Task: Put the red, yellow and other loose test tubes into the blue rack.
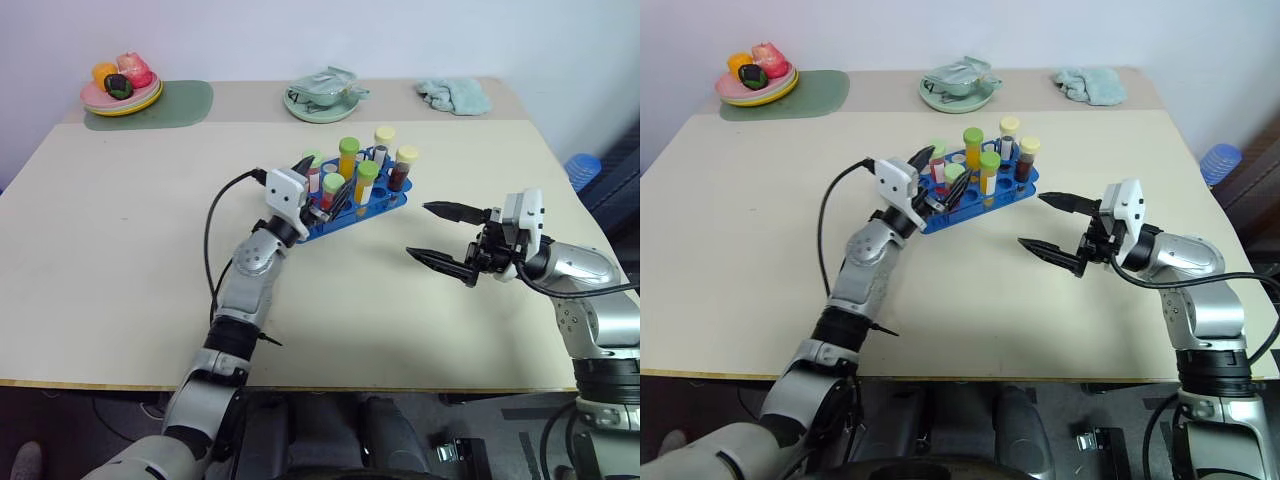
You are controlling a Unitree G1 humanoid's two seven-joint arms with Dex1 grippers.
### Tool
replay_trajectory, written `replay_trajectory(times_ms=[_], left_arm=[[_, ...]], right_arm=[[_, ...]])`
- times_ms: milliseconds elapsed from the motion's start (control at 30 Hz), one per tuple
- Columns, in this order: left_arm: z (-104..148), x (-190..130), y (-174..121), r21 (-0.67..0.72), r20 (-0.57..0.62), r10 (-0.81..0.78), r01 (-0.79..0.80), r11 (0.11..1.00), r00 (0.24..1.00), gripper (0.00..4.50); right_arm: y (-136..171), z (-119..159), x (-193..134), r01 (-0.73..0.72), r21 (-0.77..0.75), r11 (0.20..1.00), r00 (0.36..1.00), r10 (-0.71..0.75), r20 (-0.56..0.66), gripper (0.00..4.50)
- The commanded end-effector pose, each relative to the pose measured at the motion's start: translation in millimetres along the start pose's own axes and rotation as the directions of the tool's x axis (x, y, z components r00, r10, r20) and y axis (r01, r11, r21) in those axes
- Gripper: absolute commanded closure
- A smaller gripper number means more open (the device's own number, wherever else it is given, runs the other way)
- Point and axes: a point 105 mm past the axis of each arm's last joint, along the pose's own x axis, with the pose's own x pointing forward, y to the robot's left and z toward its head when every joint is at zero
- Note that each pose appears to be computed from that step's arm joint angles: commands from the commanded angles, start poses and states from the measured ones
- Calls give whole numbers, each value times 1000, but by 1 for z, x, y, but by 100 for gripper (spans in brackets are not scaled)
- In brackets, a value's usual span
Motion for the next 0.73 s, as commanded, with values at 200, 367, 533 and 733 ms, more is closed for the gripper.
replay_trajectory(times_ms=[200, 367, 533, 733], left_arm=[[20, -71, 20, 97, -25, -63, 65, 993, 998, 14], [35, -119, 24, 74, -98, -124, 131, 989, 987, 14], [49, -148, 29, 76, -176, -147, 162, 984, 973, 14], [47, -163, 30, 44, -230, -169, 184, 982, 958, 14]], right_arm=[[8, -11, -7, 157, 12, 987, 987, -157, -25, 20], [8, -22, -37, 288, 19, 957, 955, -286, -82, 20], [11, -38, -67, 429, 4, 903, 892, -423, -158, 20], [14, -47, -83, 487, 8, 873, 861, -479, -171, 20]])
